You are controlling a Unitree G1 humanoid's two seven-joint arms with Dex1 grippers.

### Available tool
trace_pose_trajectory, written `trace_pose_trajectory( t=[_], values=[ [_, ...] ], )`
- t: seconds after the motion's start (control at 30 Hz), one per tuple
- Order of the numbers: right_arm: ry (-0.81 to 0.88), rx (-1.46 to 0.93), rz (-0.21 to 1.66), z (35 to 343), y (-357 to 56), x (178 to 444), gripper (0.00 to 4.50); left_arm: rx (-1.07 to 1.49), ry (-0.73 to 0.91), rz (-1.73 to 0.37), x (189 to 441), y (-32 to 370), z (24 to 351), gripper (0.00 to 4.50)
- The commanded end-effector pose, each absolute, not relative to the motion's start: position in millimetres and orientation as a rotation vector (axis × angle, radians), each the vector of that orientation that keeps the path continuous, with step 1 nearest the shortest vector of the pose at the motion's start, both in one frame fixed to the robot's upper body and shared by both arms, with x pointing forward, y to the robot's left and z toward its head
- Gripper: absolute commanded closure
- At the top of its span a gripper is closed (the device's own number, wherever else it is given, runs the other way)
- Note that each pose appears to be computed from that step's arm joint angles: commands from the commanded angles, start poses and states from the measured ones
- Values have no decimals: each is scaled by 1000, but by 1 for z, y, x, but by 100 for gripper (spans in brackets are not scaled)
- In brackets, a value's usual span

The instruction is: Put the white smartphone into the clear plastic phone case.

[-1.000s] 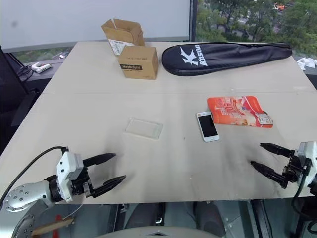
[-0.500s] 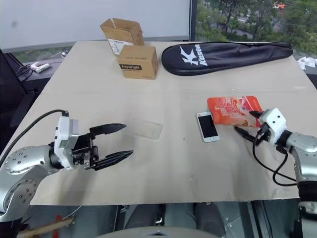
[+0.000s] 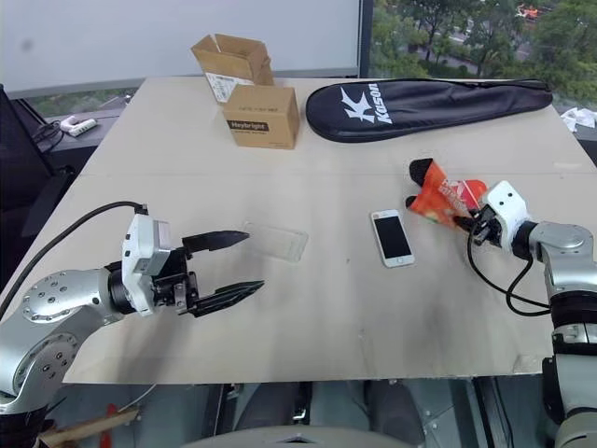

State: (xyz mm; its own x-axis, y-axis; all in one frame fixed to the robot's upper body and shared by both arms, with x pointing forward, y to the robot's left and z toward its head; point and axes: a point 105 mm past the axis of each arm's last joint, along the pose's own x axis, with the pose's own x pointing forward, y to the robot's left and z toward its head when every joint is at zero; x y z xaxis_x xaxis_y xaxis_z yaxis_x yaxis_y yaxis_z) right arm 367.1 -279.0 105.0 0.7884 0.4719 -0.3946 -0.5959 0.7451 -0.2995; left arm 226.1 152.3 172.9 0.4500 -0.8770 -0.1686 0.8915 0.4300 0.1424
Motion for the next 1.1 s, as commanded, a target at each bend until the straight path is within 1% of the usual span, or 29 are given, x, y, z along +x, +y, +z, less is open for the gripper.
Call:
trace_pose_trajectory(
  t=[0.03,0.1,0.23,0.3,0.33,0.37,0.4,0.47,0.5,0.53,0.6,0.7,0.83,0.9,0.97,1.1],
  values=[
    [182,-417,386,146,-307,385,441,261,26,-1102,225,146,184,0],
    [83,-461,196,177,-332,396,441,268,12,-1102,229,144,187,0],
    [-75,-594,-22,225,-360,400,441,279,0,-1098,235,142,190,0],
    [-174,-736,-184,261,-379,394,370,285,-7,-1094,238,141,190,0],
    [-204,-770,-229,274,-385,390,356,287,-10,-1092,239,141,191,0],
    [-217,-787,-246,280,-387,389,306,288,-12,-1092,239,140,191,0],
    [-216,-792,-227,281,-386,390,264,288,-13,-1092,240,140,191,0],
    [-189,-803,-131,271,-376,393,172,290,-15,-1091,239,139,190,0],
    [-177,-788,-91,266,-373,395,134,289,-15,-1090,239,138,189,0],
    [-141,-761,-47,256,-370,396,80,290,-15,-1089,239,138,189,0],
    [-106,-719,15,242,-366,398,3,289,-14,-1085,238,138,188,0],
    [-81,-634,116,228,-356,398,3,292,-10,-1080,237,139,187,0],
    [-60,-454,430,206,-316,394,3,308,14,-1050,241,149,183,0],
    [-40,-416,525,199,-305,389,3,311,23,-1038,243,153,180,0],
    [-12,-363,641,192,-290,379,3,332,48,-1001,249,164,174,0],
    [-22,-194,826,195,-257,353,3,374,103,-955,258,185,157,0]
  ],
)
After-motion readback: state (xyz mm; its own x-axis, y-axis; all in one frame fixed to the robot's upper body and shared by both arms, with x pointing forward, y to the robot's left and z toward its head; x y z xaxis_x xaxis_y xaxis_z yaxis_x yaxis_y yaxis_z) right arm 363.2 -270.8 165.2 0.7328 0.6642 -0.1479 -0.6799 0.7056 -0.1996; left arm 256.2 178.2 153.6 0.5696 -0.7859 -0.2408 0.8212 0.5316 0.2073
